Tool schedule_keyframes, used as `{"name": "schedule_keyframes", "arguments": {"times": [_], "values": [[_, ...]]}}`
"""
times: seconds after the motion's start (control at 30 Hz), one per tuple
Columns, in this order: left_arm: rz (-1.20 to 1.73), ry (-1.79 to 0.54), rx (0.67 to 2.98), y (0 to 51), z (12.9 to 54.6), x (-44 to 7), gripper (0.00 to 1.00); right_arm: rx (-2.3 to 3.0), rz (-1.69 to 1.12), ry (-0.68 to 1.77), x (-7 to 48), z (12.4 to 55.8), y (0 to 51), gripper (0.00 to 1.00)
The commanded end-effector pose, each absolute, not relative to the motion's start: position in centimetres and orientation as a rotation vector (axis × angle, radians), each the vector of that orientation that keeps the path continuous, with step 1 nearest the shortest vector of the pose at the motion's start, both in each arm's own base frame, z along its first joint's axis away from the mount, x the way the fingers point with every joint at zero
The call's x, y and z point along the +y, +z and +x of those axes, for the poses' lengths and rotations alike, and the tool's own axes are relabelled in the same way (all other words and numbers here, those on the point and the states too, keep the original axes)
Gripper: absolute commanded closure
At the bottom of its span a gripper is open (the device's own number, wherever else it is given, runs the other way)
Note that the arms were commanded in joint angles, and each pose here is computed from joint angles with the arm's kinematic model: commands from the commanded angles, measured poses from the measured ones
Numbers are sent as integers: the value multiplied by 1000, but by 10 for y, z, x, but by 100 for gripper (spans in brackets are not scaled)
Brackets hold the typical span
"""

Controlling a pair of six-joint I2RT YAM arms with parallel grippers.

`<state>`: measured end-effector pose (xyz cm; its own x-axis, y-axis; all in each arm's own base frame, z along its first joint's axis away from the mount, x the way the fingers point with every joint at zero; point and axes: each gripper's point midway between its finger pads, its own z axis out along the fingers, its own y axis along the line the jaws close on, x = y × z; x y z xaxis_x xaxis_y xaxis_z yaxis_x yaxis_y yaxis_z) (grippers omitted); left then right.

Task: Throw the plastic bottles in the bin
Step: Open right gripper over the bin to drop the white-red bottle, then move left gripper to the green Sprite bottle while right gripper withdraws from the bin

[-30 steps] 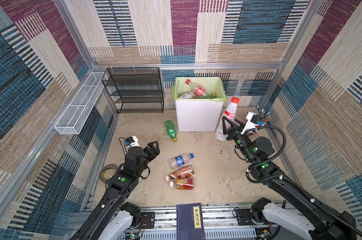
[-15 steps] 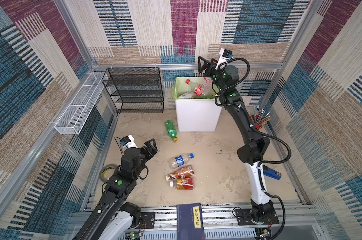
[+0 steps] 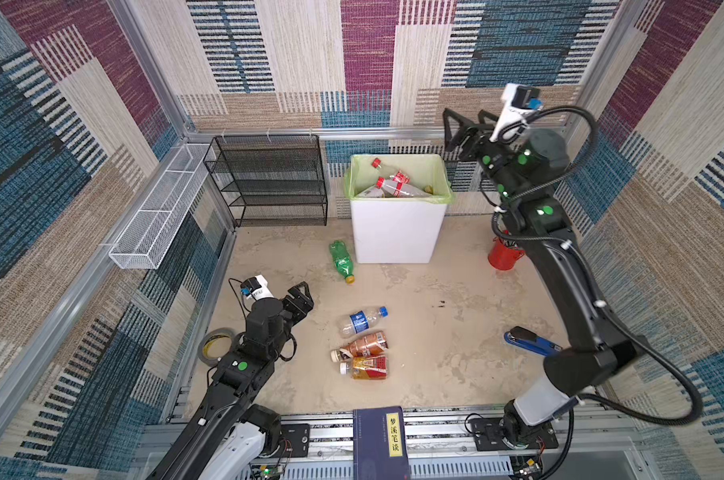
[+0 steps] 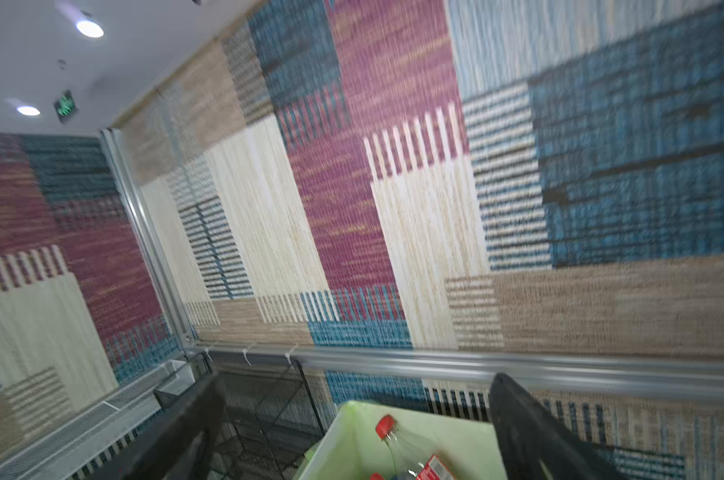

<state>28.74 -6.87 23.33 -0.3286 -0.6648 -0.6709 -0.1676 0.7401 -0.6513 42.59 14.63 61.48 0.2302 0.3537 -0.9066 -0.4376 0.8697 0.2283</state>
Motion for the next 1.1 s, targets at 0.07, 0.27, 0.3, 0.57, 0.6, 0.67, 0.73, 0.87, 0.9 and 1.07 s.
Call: {"name": "schedule_keyframes", "arguments": {"times": [0.07, 0.27, 0.3, 0.57, 0.6, 0.67, 0.73, 0.87, 0.9, 1.07], "values": [[-642, -604, 1861, 235, 291, -72, 15, 1402, -79, 503, 145, 431, 545, 2], [-665, -605, 1897, 225, 286, -72, 15, 1553, -10, 530, 135, 412, 469, 1], [-668, -605, 1900, 224, 286, -72, 15, 1563, -25, 549, 137, 406, 459, 1], [-701, -609, 1960, 210, 286, -76, 17, 1914, -16, 725, 157, 379, 329, 11], [-707, -611, 1973, 207, 285, -77, 17, 1970, -10, 750, 160, 374, 310, 14], [-722, -620, 1992, 201, 284, -78, 17, 2083, 9, 790, 164, 363, 274, 17], [-732, -625, 2007, 196, 285, -80, 18, 2179, 19, 812, 167, 353, 245, 20], [-742, -635, 2047, 187, 288, -86, 18, 2357, 33, 818, 169, 330, 192, 23], [-740, -637, 2060, 185, 290, -88, 18, 2389, 33, 820, 169, 324, 182, 24], [-774, -623, 2160, 173, 297, -97, 19, 2503, 31, 815, 172, 302, 149, 26]]}}
